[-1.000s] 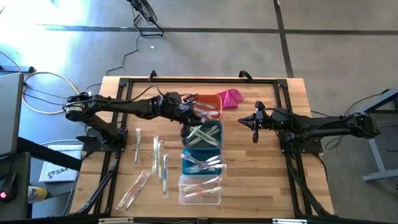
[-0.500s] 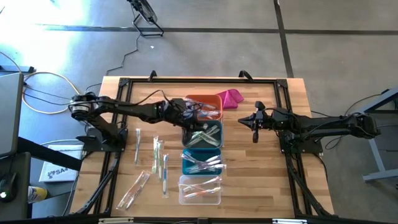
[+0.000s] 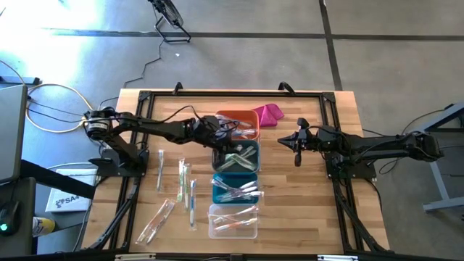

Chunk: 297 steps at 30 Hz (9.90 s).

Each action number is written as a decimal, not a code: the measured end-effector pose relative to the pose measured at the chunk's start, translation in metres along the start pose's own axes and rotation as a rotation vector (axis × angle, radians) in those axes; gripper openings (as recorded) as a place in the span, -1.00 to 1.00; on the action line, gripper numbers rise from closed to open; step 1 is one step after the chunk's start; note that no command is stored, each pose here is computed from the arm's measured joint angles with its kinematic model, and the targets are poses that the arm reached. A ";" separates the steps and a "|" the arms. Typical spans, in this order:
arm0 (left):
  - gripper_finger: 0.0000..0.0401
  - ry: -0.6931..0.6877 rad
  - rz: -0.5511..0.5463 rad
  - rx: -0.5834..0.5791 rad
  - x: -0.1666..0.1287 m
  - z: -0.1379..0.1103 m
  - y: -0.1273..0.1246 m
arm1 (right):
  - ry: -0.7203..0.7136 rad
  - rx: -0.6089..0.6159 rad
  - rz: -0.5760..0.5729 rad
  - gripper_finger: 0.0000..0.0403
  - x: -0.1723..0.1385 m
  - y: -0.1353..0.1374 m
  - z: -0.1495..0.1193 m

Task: Pick & Place Toothbrushes
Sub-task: Put the green toothbrush into the green bin, then put the blue toothbrush into the orange bin

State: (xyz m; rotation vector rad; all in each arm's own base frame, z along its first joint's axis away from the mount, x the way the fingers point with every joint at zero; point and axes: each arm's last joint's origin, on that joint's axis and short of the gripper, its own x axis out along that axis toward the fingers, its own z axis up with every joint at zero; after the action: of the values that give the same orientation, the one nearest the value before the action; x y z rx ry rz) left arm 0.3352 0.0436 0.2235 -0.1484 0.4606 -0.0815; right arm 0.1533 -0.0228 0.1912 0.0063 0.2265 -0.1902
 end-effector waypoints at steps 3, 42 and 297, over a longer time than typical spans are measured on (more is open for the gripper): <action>-0.47 -0.003 0.055 0.000 0.000 0.000 0.002 | 0.000 0.000 0.000 -0.98 0.000 0.000 0.000; -0.10 -0.006 0.197 0.008 -0.001 0.000 0.005 | 0.000 -0.001 0.000 -0.98 0.000 0.000 0.000; -0.97 0.215 0.677 -0.133 -0.092 0.032 -0.067 | 0.007 0.007 0.004 -0.98 0.000 0.000 -0.001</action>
State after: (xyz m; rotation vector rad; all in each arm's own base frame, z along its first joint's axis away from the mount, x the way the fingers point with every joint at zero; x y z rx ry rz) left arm 0.2644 -0.0081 0.3029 -0.1080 0.7102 0.6030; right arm 0.1532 -0.0227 0.1906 0.0144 0.2326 -0.1870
